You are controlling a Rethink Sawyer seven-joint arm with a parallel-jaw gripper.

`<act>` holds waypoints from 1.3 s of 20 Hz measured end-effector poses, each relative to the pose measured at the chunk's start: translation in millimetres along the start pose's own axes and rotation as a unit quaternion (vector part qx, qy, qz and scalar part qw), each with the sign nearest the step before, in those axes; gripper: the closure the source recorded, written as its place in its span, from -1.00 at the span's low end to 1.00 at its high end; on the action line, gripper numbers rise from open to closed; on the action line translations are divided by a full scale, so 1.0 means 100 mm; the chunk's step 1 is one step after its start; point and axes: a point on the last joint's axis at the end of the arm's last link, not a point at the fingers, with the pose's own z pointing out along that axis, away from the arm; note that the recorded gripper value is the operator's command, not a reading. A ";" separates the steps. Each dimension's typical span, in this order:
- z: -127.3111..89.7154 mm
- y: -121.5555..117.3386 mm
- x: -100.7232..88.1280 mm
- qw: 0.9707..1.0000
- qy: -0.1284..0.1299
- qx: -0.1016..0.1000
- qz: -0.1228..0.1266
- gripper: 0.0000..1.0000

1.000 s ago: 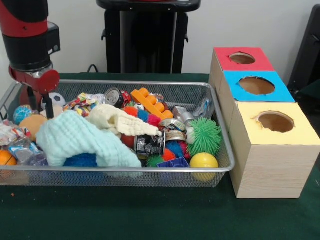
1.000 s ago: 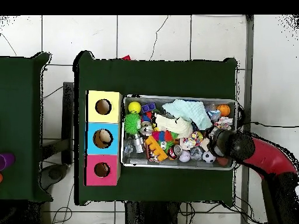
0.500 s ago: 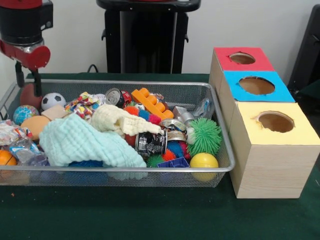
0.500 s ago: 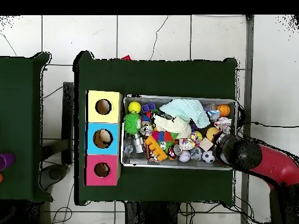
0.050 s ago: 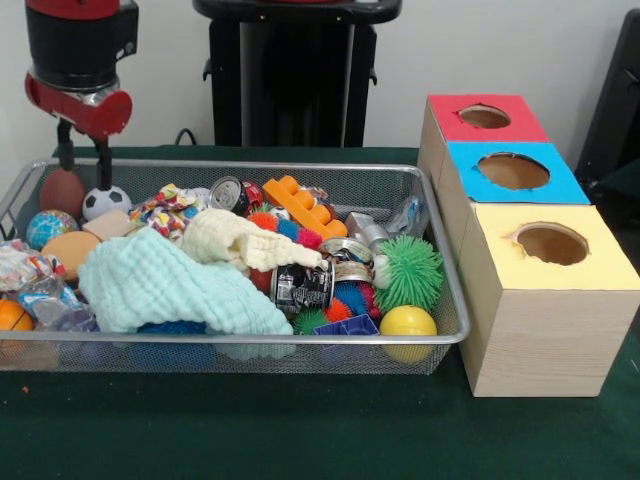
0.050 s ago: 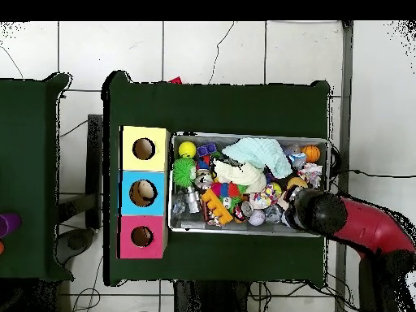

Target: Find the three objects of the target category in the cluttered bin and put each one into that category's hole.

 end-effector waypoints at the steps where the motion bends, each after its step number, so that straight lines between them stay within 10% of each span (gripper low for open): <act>1: -0.01 0.03 0.02 1.000 0.000 0.002 -0.004 -1.00; 26: 0.14 0.87 0.86 0.999 0.019 0.014 -0.036 -1.00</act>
